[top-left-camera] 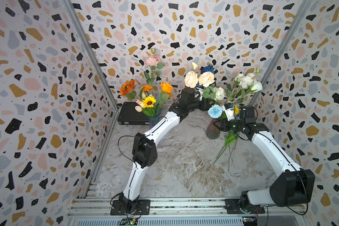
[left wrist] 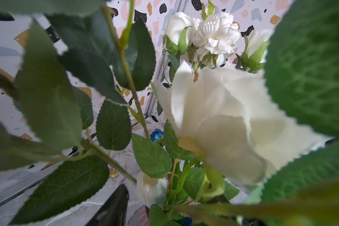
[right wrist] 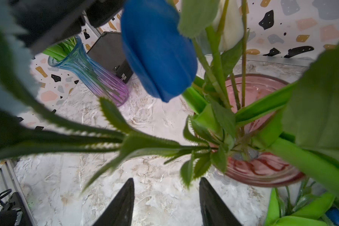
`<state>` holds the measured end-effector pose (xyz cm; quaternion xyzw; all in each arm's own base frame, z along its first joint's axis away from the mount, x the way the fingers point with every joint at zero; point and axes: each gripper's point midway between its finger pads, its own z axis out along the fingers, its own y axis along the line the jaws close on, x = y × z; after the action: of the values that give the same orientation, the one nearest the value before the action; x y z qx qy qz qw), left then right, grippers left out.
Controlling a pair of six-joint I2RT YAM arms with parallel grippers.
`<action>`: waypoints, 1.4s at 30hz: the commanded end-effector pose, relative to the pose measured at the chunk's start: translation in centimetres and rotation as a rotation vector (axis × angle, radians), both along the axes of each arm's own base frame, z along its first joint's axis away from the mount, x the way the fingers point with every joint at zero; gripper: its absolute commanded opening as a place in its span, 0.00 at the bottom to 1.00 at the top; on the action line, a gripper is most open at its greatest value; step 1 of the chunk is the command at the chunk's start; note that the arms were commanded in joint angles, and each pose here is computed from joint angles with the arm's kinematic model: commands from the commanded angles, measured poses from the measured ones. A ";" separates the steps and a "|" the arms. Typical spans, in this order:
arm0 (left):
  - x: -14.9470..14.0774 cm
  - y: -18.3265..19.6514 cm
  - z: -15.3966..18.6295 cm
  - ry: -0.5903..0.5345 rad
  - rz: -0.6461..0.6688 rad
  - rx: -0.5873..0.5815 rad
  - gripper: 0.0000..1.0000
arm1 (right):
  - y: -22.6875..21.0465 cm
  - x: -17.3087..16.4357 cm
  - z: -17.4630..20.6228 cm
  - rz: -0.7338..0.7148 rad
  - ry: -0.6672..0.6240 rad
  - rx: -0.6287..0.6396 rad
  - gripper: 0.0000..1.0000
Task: Pick out blue flowers from the vase
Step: Move the vase to the center of the board.
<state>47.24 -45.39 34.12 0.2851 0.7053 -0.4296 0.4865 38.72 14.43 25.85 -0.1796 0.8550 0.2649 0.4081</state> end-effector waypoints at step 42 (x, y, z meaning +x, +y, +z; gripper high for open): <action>-0.5 0.6 2.3 -0.077 0.004 0.005 0.63 | 1.7 6.2 -1.1 0.048 0.036 0.013 0.44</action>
<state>47.38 -45.17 33.47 0.2934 0.7112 -0.4130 0.4874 45.63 15.29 24.04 -0.1843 0.8593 0.2579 0.4013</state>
